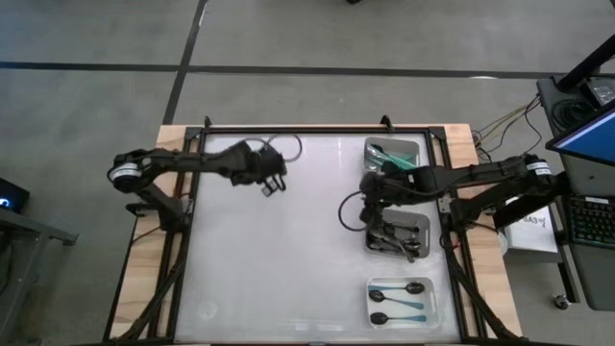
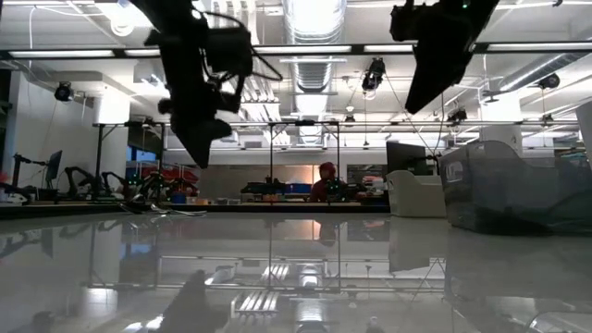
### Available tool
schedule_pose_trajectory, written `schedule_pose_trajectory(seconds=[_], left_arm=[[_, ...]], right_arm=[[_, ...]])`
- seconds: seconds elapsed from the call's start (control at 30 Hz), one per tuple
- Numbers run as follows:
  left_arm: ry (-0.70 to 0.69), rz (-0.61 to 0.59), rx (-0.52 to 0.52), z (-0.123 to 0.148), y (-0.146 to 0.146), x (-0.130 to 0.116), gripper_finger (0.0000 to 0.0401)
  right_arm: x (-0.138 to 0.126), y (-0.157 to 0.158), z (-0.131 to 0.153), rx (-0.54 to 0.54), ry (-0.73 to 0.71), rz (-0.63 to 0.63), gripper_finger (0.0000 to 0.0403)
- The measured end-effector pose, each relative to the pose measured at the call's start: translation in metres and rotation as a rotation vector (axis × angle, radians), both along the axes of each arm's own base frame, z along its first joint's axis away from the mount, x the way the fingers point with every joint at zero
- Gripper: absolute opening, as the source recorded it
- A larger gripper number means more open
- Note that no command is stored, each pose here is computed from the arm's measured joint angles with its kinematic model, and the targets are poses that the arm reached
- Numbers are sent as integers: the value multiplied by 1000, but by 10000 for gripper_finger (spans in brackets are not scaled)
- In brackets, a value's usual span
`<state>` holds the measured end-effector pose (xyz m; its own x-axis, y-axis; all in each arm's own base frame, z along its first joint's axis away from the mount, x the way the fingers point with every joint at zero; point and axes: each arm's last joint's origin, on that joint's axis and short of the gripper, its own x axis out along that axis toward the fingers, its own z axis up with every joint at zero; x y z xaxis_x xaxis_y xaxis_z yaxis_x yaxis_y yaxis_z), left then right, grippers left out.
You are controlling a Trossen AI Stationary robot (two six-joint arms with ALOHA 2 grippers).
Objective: Sort silverware by color (type)
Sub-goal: Put the blue spoon into the white bin
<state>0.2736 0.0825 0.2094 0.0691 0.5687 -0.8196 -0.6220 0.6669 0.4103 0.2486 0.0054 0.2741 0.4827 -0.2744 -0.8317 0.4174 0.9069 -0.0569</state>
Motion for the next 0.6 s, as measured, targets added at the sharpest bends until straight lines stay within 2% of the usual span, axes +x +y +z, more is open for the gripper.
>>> schedule_pose_trajectory(seconds=[0.13, 0.2, 0.4, 0.47, 0.6], left_arm=[[-52, 219, -4, -10, 38, -7, 76], [-9, 264, -12, -19, 55, -12, 76], [183, 222, -90, -47, 97, -25, 76], [214, 220, -139, -56, 107, -29, 76], [252, 234, -163, -68, 122, -32, 76]], right_arm=[[0, -7, 0, -36, 1, -34, 155], [0, -8, 0, -35, 2, -39, 159], [0, -8, 0, -34, 4, -38, 154], [0, -8, 0, -33, 5, -37, 150], [0, -8, 0, -32, 6, -37, 144]])
